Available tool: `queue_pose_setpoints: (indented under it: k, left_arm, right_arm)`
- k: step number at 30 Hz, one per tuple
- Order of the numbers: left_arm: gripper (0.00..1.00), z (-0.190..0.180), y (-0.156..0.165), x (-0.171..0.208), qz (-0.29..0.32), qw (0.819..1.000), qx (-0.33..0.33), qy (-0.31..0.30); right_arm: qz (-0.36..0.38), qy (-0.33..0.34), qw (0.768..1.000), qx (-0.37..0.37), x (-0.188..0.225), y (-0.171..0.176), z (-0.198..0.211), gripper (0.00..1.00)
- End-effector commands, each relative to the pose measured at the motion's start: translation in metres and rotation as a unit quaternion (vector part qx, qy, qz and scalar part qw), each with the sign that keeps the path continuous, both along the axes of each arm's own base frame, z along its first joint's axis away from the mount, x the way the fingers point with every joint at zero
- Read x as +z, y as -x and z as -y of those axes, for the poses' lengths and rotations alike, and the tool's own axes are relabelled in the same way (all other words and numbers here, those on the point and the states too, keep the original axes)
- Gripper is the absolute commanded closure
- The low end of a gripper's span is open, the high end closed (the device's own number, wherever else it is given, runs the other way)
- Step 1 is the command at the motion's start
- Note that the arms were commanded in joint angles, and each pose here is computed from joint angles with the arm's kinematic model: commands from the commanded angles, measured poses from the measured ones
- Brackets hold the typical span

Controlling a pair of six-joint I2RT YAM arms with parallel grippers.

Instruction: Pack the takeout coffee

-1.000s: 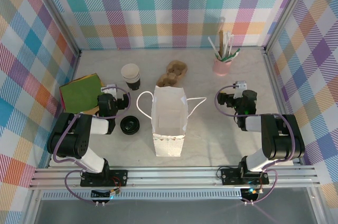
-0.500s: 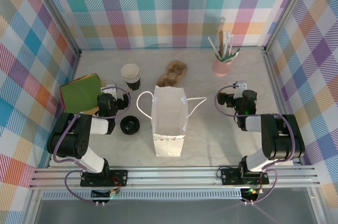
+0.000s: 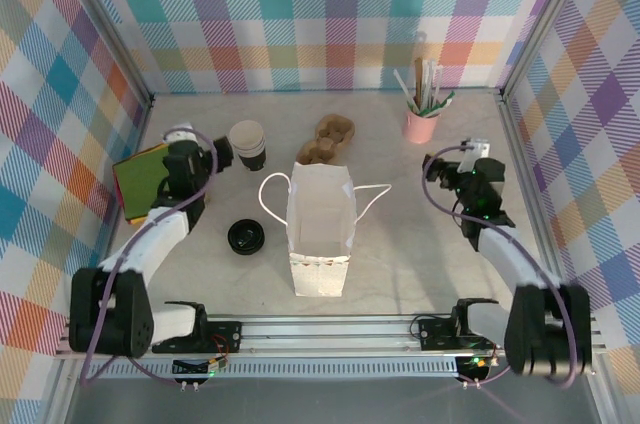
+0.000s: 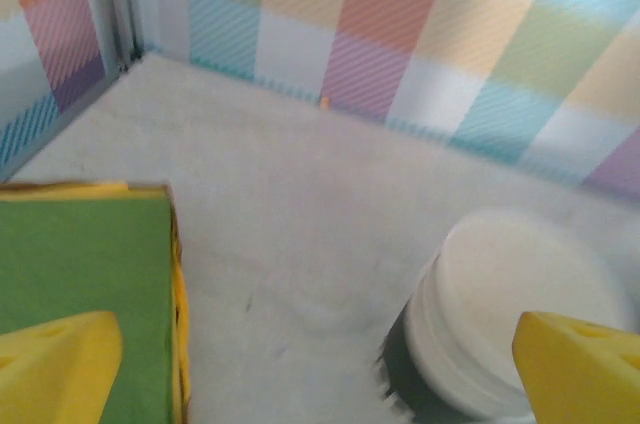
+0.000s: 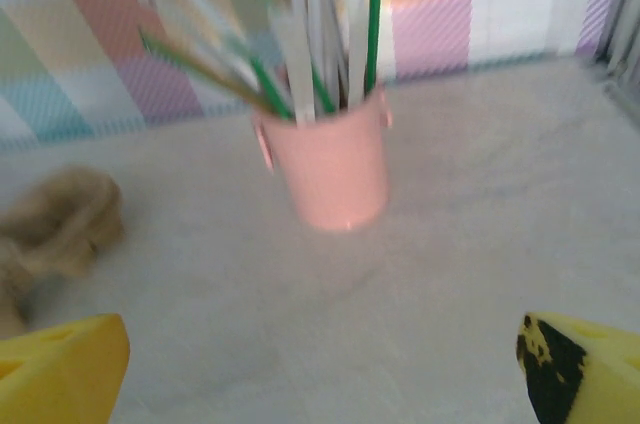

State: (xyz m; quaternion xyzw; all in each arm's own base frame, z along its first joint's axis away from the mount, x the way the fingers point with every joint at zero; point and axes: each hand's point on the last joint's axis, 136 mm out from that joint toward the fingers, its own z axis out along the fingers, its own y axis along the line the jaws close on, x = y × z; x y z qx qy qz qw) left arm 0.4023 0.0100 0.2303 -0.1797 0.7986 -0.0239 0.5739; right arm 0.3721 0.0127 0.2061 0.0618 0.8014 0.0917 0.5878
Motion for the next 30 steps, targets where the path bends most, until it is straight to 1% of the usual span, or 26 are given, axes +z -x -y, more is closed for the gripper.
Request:
queue_pose_setpoints:
  k: [1,2,5,7,8,12,15,19,23,26,28,29,30]
  left_arm:
    - [0.0,-0.008,0.042,-0.006,-0.092,0.986,0.072,0.119]
    - [0.0,-0.002,0.049,-0.001,-0.1,0.984,0.062,0.135]
    - [0.0,0.022,0.064,0.01,-0.103,0.978,0.006,0.184]
    - [0.0,0.033,0.074,0.013,-0.109,0.972,-0.021,0.205]
    - [0.0,0.038,0.079,0.015,-0.113,0.97,-0.031,0.212]
    - [0.0,0.05,0.099,0.017,-0.119,0.97,-0.057,0.205]
    - [0.0,0.053,0.109,0.016,-0.123,0.972,-0.066,0.191]
    - [0.0,0.057,0.117,0.018,-0.122,0.973,-0.082,0.18]
    - [0.0,0.057,0.123,0.024,-0.121,0.974,-0.091,0.167]
    - [0.0,0.053,0.128,0.026,-0.121,0.976,-0.086,0.157]
    - [0.0,0.053,0.13,0.027,-0.118,0.977,-0.087,0.157]
    - [0.0,0.054,0.131,0.027,-0.116,0.976,-0.088,0.159]
    - [0.0,0.054,0.131,0.027,-0.115,0.976,-0.09,0.16]
  right_arm:
    - [-0.066,-0.124,0.985,-0.099,0.016,0.029,0.018,0.01]
    - [-0.067,-0.139,0.985,-0.08,0.029,0.033,0.01,0.01]
    - [-0.067,-0.171,0.983,0.021,0.067,0.046,-0.026,0.01]
    - [-0.085,-0.188,0.976,0.067,0.085,0.057,-0.044,0.01]
    - [-0.101,-0.195,0.973,0.072,0.092,0.063,-0.049,0.01]
    - [-0.139,-0.192,0.965,0.114,0.121,0.09,-0.081,0.01]
    - [-0.165,-0.169,0.961,0.143,0.134,0.11,-0.109,0.01]
    - [-0.212,-0.116,0.956,0.167,0.134,0.128,-0.145,0.01]
    - [-0.264,-0.041,0.948,0.173,0.114,0.143,-0.181,0.01]
    - [-0.289,0.0,0.943,0.165,0.097,0.15,-0.197,0.01]
    - [-0.301,0.013,0.939,0.167,0.088,0.152,-0.207,0.07]
    - [-0.311,0.019,0.936,0.166,0.082,0.153,-0.211,0.13]
    - [-0.318,0.024,0.933,0.166,0.077,0.153,-0.214,0.16]
